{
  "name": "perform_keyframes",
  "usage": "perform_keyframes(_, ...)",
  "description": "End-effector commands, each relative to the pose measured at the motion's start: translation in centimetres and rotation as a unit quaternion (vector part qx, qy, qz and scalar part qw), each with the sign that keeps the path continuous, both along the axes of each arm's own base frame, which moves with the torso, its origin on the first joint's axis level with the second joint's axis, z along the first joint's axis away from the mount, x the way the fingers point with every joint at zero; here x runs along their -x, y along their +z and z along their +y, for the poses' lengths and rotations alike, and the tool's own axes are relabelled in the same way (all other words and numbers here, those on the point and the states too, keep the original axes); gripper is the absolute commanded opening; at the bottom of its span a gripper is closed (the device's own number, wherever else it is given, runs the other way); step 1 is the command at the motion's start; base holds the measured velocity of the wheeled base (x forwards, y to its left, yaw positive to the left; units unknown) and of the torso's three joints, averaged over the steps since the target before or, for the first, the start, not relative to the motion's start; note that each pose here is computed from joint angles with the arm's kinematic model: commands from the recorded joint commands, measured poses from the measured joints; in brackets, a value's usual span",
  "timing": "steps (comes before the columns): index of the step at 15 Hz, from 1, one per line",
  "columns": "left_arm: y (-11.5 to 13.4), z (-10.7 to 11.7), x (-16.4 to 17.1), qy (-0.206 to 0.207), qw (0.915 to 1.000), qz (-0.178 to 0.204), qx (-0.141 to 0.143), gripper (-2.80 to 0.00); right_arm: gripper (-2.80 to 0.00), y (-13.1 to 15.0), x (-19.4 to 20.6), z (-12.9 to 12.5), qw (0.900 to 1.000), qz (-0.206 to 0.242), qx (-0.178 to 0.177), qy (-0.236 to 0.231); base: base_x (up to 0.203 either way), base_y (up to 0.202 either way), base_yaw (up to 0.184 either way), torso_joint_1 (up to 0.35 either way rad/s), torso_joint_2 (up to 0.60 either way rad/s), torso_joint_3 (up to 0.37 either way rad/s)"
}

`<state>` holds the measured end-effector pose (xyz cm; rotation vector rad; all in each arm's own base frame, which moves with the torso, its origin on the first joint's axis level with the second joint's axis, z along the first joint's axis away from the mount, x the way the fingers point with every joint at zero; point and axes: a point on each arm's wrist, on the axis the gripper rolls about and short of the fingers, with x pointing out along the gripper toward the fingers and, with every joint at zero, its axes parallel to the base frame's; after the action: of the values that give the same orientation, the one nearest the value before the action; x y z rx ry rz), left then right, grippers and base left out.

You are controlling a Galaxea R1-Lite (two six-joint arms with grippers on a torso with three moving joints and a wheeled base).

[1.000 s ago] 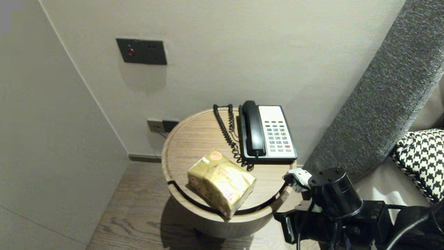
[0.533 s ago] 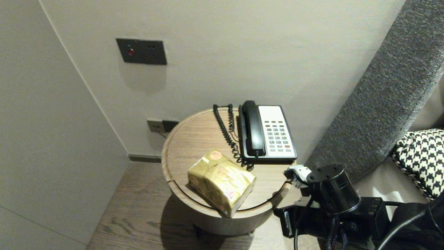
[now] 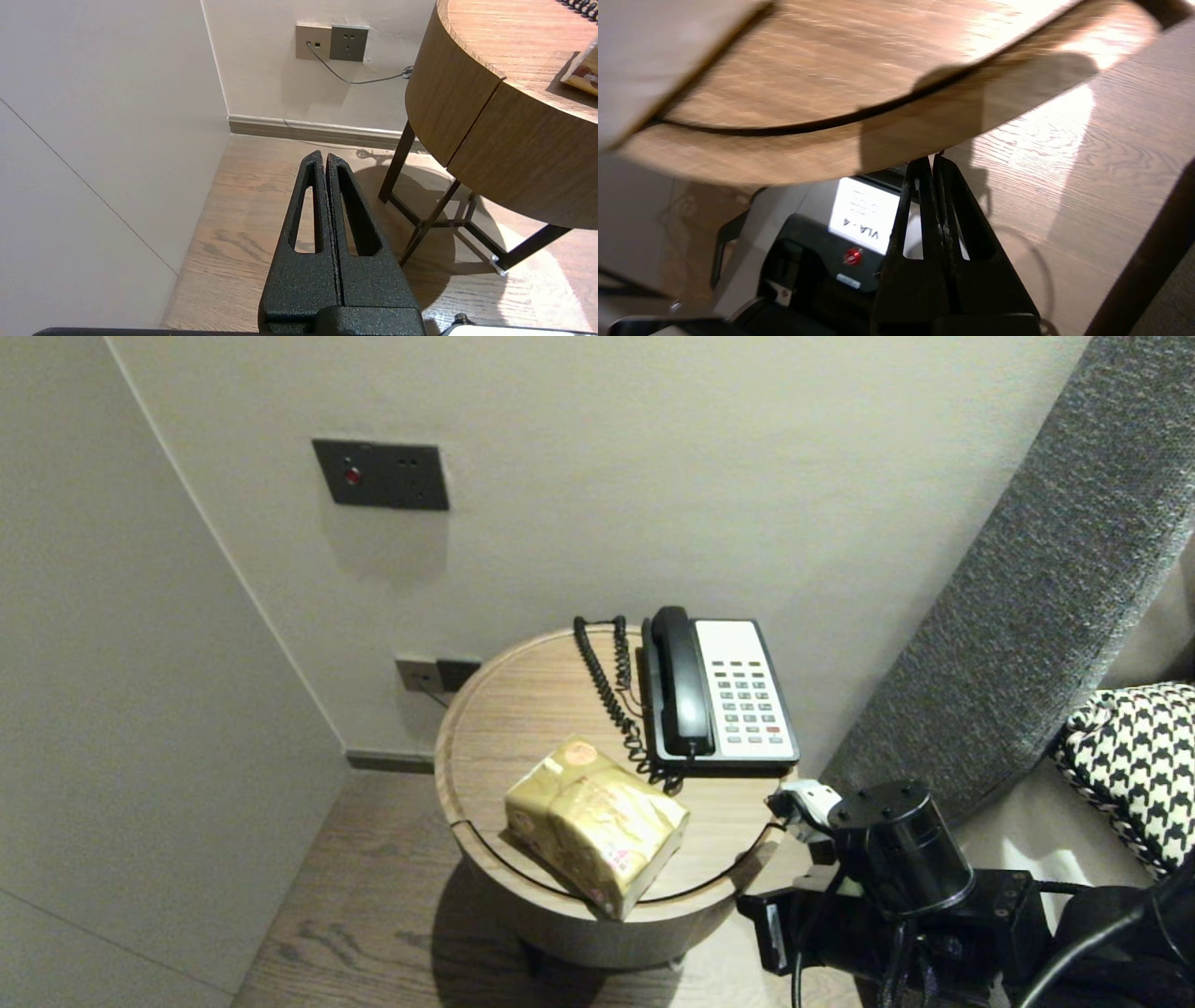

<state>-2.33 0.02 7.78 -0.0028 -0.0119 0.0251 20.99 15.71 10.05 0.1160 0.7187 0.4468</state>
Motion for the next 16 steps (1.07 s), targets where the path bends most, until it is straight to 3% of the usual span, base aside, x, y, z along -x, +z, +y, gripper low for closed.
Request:
perform_keyframes(1,0.0,0.0,0.0,0.0,1.0,-0.001,0.0,-2.8,-2.8,-0.9,0.5,-0.2,1.0,0.016,0.012,0.003,0.0,0.0,0.0,0.0,0.0,0.0)
perform_keyframes(7,0.0,0.0,0.0,0.0,1.0,-0.001,0.0,-2.8,-2.8,-2.2,2.0,-2.0,0.998,0.039,0.038,-0.016,0.0,0.0,0.0,0.0,0.0,0.0)
perform_keyframes(16,0.0,0.0,0.0,0.0,1.0,-0.001,0.0,-2.8,-2.8,-3.4,-0.1,-7.9,0.986,0.063,0.054,-0.143,0.0,0.0,0.0,0.0,0.0,0.0)
